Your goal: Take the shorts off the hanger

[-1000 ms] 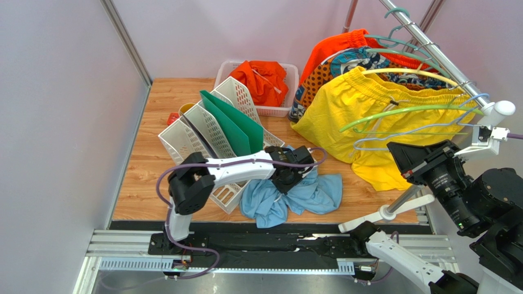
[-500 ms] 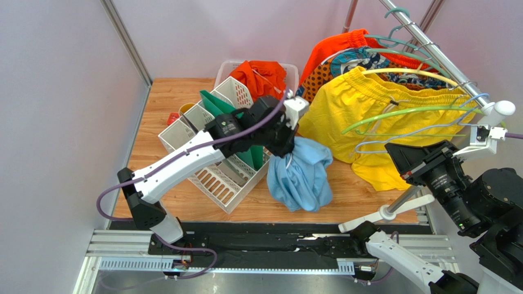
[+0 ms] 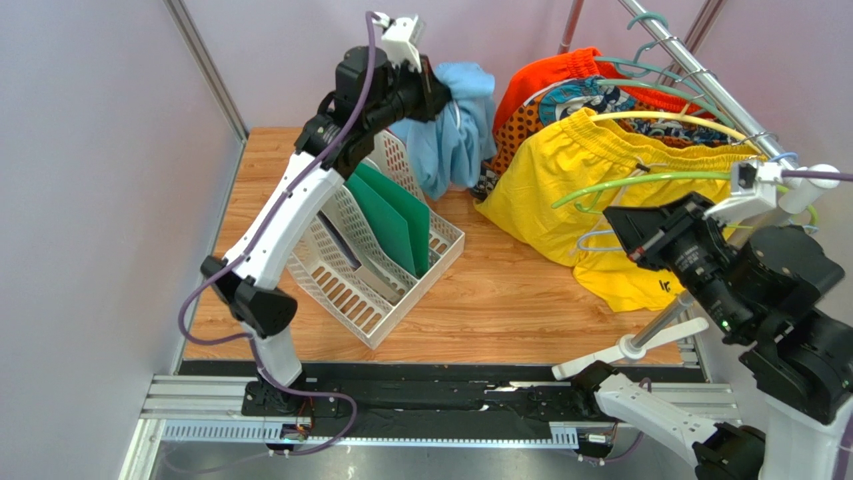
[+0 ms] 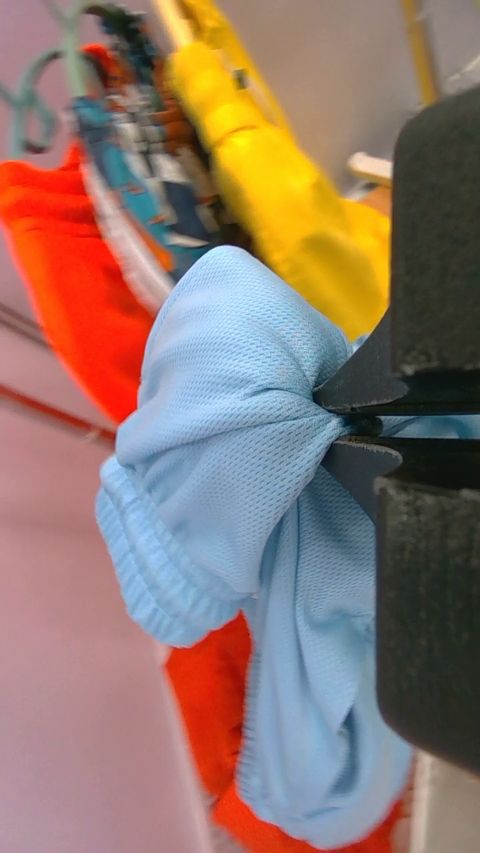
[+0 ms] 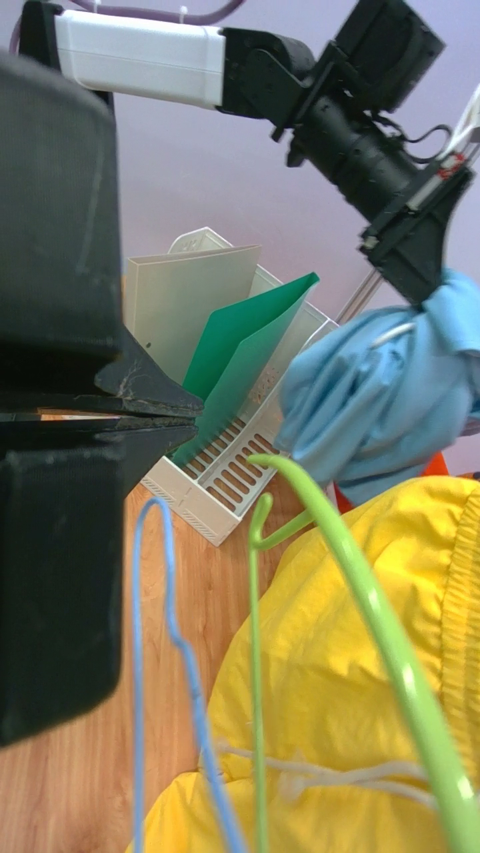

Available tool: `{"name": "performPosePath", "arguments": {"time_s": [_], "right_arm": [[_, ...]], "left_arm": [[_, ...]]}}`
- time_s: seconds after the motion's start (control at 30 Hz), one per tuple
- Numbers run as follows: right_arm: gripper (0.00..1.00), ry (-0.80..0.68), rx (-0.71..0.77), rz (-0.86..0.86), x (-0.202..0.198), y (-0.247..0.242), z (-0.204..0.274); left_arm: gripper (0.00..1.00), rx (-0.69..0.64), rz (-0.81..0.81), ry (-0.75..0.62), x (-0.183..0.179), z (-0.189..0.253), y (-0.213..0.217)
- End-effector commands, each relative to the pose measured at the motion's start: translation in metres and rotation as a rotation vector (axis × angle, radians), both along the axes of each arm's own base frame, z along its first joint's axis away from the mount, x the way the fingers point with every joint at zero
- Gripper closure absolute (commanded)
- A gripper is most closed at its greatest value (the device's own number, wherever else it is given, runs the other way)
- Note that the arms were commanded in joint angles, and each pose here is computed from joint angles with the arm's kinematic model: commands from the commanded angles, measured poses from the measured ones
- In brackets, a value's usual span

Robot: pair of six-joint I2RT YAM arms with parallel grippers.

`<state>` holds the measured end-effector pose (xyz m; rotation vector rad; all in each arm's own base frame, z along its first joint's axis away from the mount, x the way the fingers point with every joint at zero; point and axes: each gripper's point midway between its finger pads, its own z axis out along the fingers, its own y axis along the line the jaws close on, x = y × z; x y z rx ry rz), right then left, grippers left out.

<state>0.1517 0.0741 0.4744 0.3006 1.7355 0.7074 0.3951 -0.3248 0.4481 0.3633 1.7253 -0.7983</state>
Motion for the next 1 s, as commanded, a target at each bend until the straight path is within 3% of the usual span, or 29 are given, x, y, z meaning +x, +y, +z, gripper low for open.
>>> {"name": "performPosePath", "arguments": {"time_s": [0.0, 0.03, 0.17, 0.43, 0.67, 0.97], "right_arm": [[1.00, -0.061, -0.055, 0.038, 0.017, 0.014, 0.020], [1.00, -0.064, -0.068, 0.043, 0.018, 0.015, 0.021], [1.00, -0.091, -0.114, 0.022, 0.022, 0.010, 0.032], [1.00, -0.117, -0.195, -0.004, 0.031, 0.005, 0.037], [1.00, -0.115, -0.265, -0.063, 0.047, 0.000, 0.036], [1.00, -0.111, -0.298, -0.112, 0.060, -0.004, 0.034]], "left_arm": [[1.00, -0.196, 0.002, -0.195, 0.057, 0.063, -0.001], [1.00, -0.231, -0.001, -0.240, 0.061, 0.084, 0.004], [1.00, -0.337, 0.015, -0.243, 0.115, 0.078, 0.012], [1.00, -0.475, 0.061, -0.366, 0.162, 0.082, 0.030], [1.00, -0.536, 0.248, -0.319, 0.206, 0.051, 0.050], [1.00, -0.603, 0.558, -0.178, 0.266, -0.031, 0.074]]}}
